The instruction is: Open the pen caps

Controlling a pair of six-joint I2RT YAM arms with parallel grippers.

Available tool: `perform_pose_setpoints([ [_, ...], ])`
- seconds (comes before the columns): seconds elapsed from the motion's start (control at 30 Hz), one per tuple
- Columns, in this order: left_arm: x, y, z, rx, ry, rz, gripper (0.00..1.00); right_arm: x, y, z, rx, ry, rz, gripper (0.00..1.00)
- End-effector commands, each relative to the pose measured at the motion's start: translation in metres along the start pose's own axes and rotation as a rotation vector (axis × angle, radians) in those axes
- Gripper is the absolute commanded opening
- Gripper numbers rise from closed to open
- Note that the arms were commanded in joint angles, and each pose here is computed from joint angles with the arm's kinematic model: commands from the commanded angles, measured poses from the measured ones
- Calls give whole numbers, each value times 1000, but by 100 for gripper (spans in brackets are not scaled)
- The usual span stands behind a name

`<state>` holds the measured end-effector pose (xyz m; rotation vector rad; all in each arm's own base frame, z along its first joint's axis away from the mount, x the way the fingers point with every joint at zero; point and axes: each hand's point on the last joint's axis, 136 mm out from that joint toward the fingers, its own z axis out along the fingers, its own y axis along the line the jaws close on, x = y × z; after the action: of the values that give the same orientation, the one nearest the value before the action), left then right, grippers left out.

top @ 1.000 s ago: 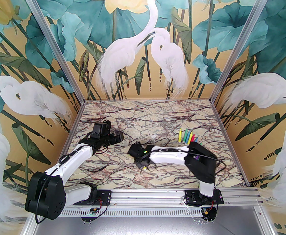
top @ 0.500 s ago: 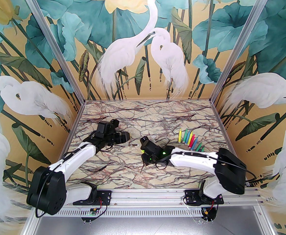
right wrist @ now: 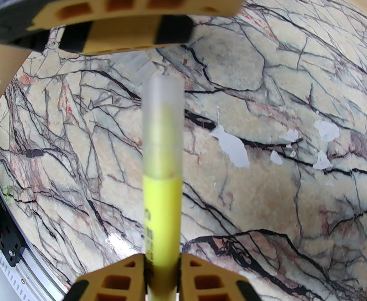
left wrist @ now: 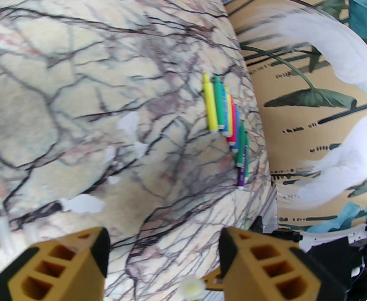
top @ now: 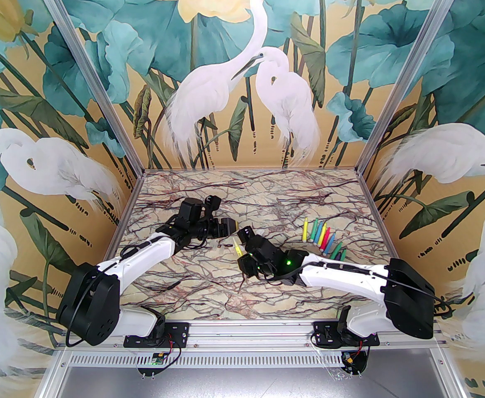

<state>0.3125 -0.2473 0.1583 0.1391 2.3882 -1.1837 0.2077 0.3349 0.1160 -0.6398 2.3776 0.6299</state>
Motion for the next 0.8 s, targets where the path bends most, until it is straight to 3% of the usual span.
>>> perform_pose_setpoints([
  [0.0,-5,-20,5,73,12,9,57,-13,1,-7,-9,-62,-17,19],
  [0.77,2,-35,12,127,43,36,41,-36,-8,-15,20,-132,9,18],
])
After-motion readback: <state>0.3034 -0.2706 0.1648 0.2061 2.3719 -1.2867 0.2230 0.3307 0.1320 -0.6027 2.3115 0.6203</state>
